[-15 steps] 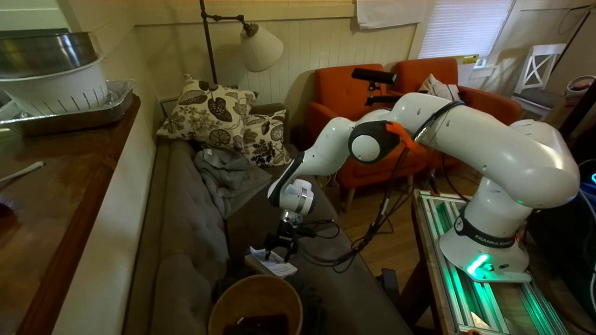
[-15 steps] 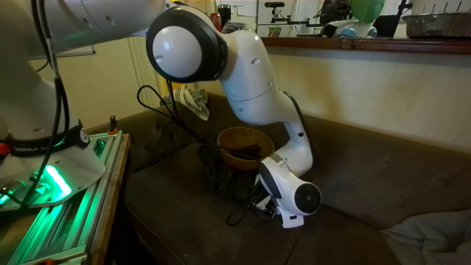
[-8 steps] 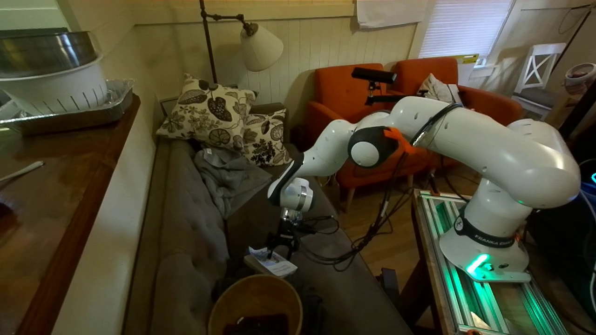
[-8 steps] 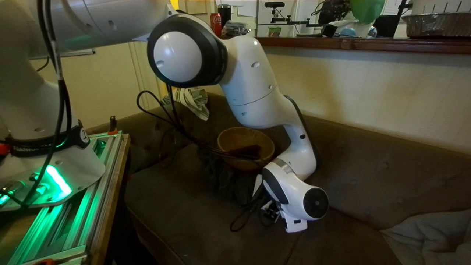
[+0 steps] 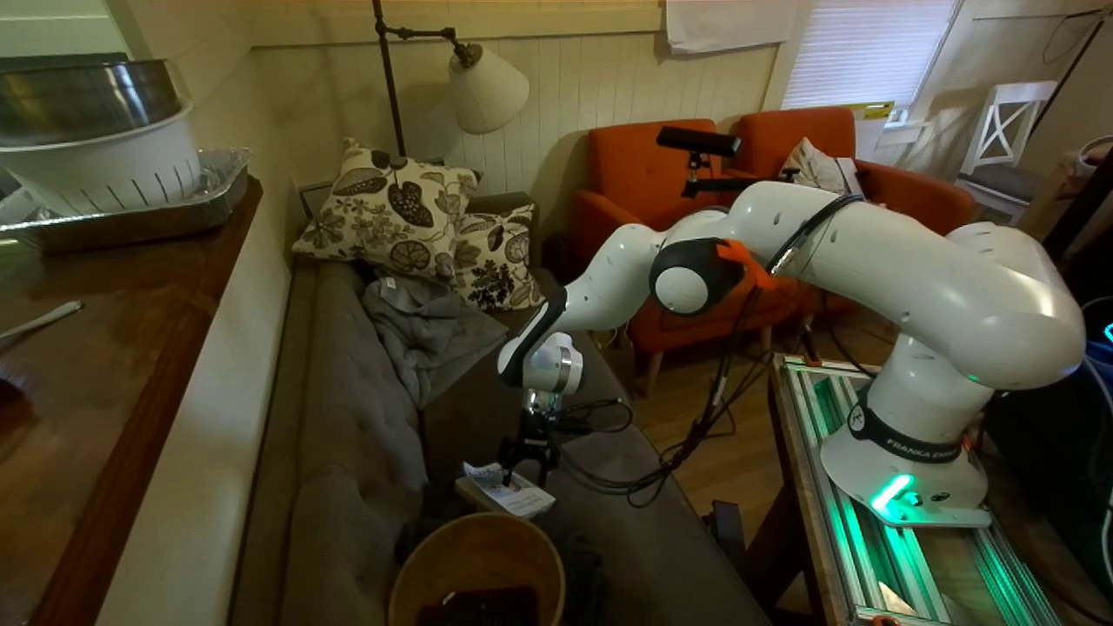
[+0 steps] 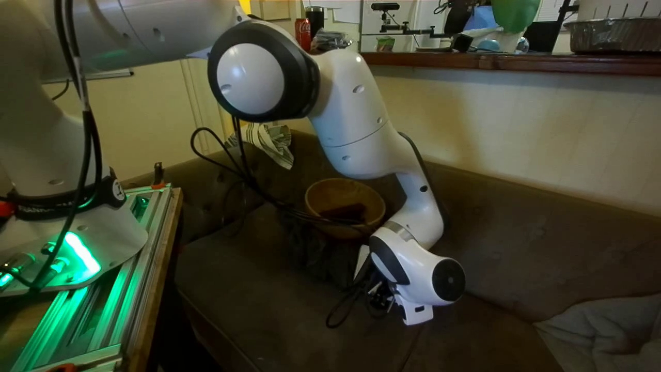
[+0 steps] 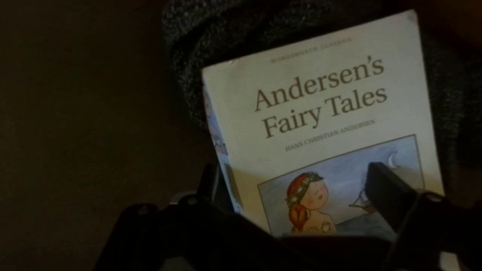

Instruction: Put the white book in the wooden bowl.

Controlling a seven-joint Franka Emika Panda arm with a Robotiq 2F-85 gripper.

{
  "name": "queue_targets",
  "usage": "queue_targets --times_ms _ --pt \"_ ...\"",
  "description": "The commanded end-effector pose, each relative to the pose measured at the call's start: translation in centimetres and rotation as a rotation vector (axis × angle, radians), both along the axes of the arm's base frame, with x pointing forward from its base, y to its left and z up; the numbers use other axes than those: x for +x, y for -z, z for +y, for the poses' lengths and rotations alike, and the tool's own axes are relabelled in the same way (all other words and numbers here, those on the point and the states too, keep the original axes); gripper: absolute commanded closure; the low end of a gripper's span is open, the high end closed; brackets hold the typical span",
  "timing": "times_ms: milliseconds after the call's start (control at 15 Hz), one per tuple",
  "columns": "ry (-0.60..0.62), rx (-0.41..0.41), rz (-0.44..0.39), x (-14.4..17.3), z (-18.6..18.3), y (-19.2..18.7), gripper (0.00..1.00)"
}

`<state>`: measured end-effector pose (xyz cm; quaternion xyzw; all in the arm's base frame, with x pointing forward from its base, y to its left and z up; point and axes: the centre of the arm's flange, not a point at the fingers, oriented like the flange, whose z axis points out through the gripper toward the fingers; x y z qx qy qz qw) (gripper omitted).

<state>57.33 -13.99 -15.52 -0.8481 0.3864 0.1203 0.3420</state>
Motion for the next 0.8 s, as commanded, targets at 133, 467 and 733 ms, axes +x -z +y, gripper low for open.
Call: queue_targets --times_ms 133,467,733 --pt "0.012 -0.118 -0.027 1.1 1.5 1.1 0.0" --pt "0.097 -0.208 -0.116 2.3 3.4 1.0 0.0" --pt "0.132 -0.254 -0.126 2.6 3.9 1.2 0.0"
